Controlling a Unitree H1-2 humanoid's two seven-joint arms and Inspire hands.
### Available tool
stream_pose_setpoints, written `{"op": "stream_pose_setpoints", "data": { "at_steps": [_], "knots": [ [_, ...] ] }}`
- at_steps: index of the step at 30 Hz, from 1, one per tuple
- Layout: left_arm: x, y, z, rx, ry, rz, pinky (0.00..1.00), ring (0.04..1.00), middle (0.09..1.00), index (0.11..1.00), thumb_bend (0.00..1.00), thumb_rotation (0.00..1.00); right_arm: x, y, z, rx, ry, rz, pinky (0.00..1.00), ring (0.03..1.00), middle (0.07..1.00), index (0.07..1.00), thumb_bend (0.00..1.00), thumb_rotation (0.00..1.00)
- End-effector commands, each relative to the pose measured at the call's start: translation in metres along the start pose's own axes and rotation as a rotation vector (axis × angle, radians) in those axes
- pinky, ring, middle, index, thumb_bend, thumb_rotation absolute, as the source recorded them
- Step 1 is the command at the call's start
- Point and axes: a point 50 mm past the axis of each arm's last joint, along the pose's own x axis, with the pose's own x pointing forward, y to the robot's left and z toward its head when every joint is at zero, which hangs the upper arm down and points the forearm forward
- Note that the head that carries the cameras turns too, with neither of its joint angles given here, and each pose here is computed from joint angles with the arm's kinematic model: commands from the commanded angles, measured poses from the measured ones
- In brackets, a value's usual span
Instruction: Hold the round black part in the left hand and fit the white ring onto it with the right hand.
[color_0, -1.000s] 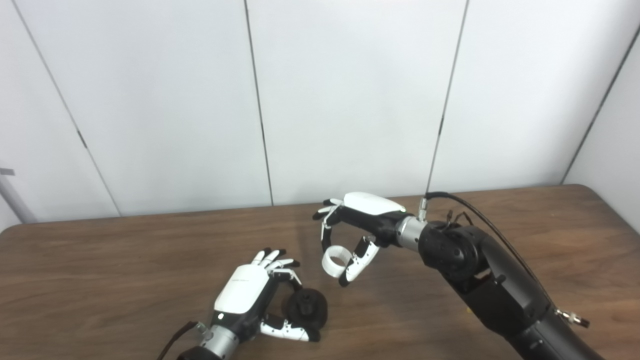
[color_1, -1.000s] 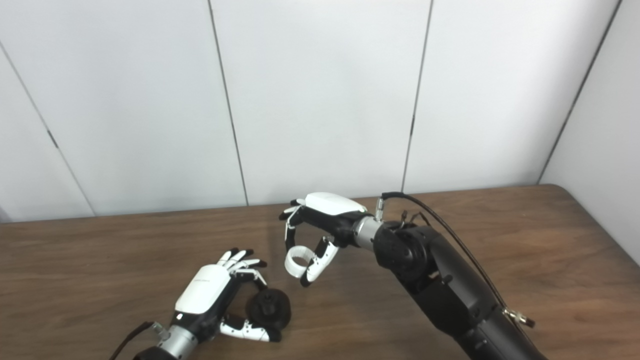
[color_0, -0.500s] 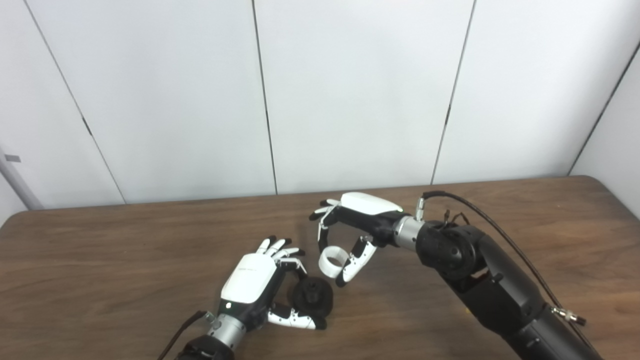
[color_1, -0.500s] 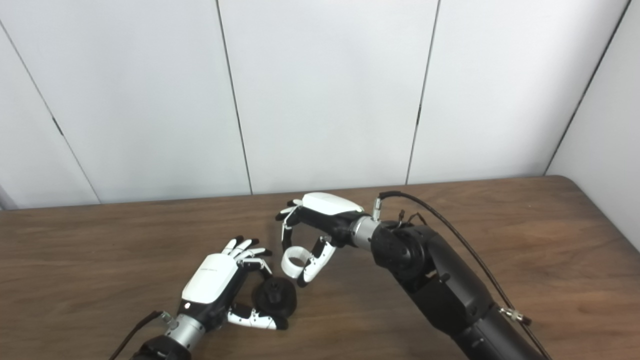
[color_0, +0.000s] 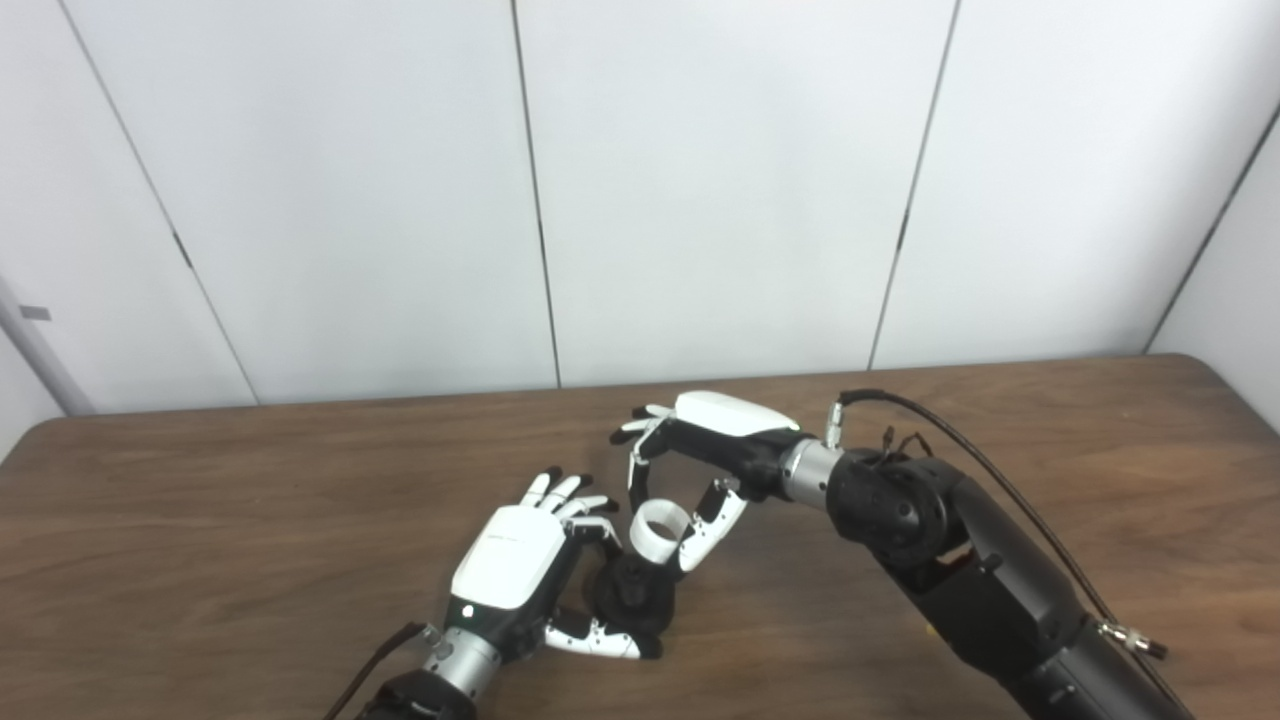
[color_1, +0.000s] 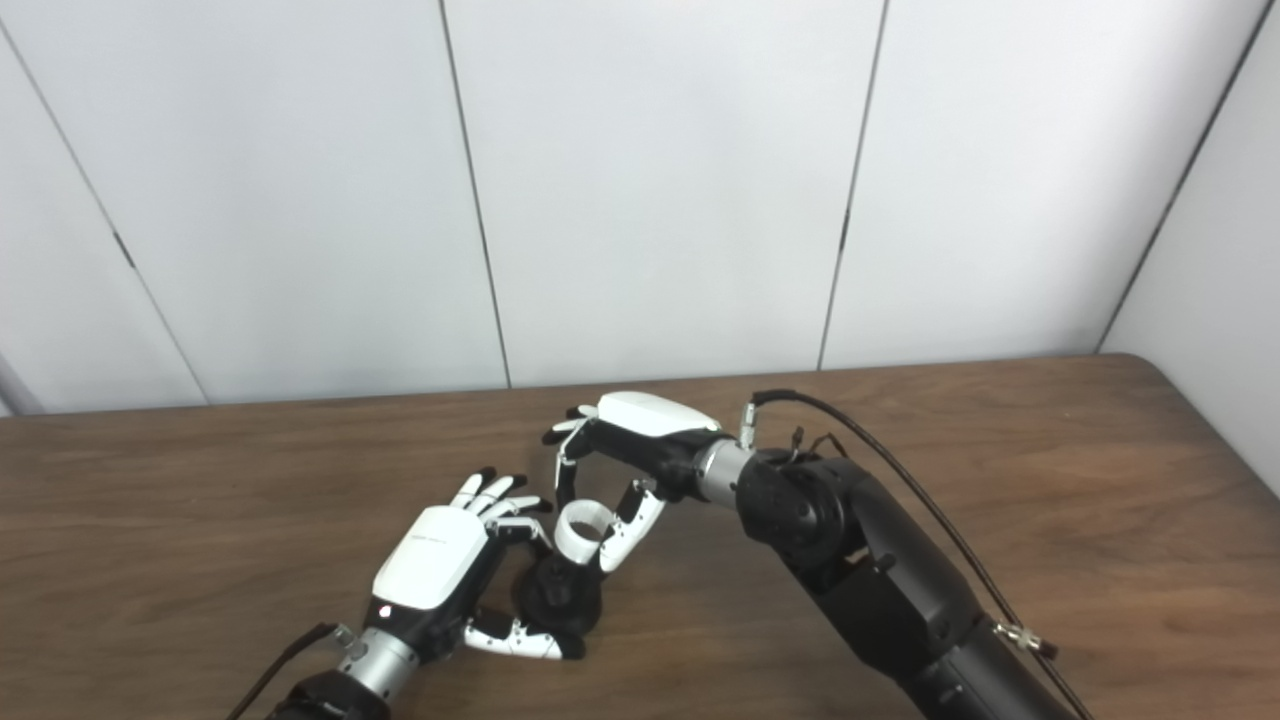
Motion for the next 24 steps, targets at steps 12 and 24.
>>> {"op": "stream_pose_setpoints", "data": {
  "at_steps": [12,24],
  "knots": [
    [-0.028,-0.041,0.008,0.046,0.019,-0.220,1.00,0.934,0.824,0.479,0.52,0.05,0.003,-0.007,0.018,-0.017,-0.075,-0.017,1.00,1.000,0.910,0.475,0.52,0.13],
    [-0.027,-0.040,0.014,0.040,0.027,-0.222,1.00,0.935,0.824,0.480,0.52,0.05,0.007,0.005,0.023,0.013,-0.089,-0.003,1.00,1.000,0.907,0.475,0.52,0.13]
  ]
}}
